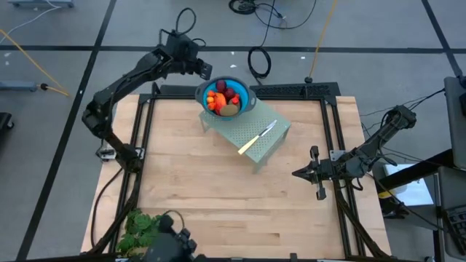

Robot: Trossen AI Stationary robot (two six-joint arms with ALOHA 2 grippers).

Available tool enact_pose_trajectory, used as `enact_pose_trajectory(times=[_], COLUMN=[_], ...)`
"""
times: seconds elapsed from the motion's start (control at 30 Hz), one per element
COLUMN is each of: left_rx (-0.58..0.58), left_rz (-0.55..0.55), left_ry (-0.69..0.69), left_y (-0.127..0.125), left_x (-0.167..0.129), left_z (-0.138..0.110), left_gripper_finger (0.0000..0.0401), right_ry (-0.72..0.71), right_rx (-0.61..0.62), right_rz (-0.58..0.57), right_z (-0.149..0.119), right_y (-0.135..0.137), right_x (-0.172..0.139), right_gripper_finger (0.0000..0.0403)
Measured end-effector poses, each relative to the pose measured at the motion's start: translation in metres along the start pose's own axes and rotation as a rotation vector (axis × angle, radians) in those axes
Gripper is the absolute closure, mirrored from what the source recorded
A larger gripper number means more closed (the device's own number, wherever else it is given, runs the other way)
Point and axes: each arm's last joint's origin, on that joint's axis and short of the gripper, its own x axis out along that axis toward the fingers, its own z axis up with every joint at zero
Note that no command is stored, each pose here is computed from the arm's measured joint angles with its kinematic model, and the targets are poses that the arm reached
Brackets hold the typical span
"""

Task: Pick & Place Fruit
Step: Adjust the blue strainer bowl on the shelf

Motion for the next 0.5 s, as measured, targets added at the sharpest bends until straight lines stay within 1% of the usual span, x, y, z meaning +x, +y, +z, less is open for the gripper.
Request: enact_pose_trajectory(times=[0.17, 0.37, 0.5], left_rx=[-0.016, -0.04, -0.038], left_rz=[-0.025, -0.092, -0.102], left_ry=[0.048, 0.086, 0.102], left_y=[0.013, 0.019, 0.017], left_x=[0.027, 0.043, 0.048], left_z=[-0.005, -0.009, -0.011], left_gripper_finger=[0.0401, 0.0401, 0.0401], right_ry=[0.0, -0.004, -0.006], right_rx=[0.0, 0.001, 0.001], right_rz=[0.0, -0.031, -0.055], right_z=[0.0, 0.0, 0.0], right_y=[0.0, -0.001, -0.002], right_x=[0.0, 0.0, 0.0], right_gripper_finger=[0.0403, 0.0403, 0.0403])
